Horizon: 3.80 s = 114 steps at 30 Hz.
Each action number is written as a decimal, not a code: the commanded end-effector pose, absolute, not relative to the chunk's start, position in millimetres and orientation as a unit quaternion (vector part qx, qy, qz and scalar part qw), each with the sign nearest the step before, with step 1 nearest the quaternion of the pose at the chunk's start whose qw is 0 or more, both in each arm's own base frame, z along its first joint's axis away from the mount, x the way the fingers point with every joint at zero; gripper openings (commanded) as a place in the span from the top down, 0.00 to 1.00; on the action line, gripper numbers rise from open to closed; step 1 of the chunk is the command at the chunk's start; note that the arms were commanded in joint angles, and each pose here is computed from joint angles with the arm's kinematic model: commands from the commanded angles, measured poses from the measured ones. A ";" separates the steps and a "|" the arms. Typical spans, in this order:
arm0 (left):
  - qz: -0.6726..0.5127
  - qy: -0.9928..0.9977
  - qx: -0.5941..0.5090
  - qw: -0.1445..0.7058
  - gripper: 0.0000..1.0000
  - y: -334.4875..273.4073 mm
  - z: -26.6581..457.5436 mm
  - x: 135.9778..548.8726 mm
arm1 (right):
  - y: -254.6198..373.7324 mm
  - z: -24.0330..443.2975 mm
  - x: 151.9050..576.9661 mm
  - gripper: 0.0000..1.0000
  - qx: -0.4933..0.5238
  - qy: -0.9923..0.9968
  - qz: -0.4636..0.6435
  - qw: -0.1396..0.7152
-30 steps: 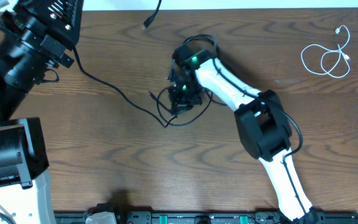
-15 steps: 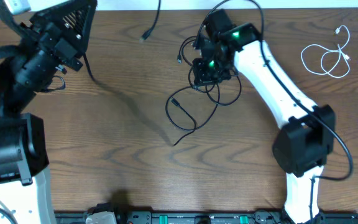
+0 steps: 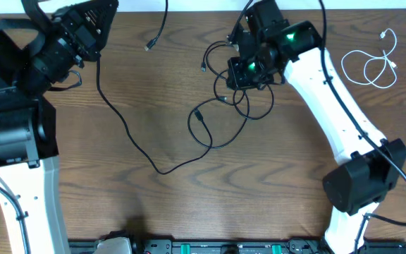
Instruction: Untangle cables
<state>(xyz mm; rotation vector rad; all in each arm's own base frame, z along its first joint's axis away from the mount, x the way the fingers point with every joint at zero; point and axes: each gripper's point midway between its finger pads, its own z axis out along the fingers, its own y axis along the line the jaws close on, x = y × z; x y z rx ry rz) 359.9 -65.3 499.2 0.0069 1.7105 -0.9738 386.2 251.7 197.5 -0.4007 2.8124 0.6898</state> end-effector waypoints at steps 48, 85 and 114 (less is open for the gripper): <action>-0.354 0.584 0.036 0.729 0.93 -34.2 613.5 302.8 | 385.5 13.1 284.2 0.62 -0.187 0.937 0.254 -0.152; -0.126 0.860 -0.208 0.448 0.93 46.4 380.5 321.7 | 375.4 -5.4 295.5 0.86 -0.171 0.968 0.156 -0.097; -0.123 0.970 -0.164 0.135 0.93 1.6 180.7 320.1 | 310.5 77.2 371.6 0.62 -0.127 0.971 0.201 -0.007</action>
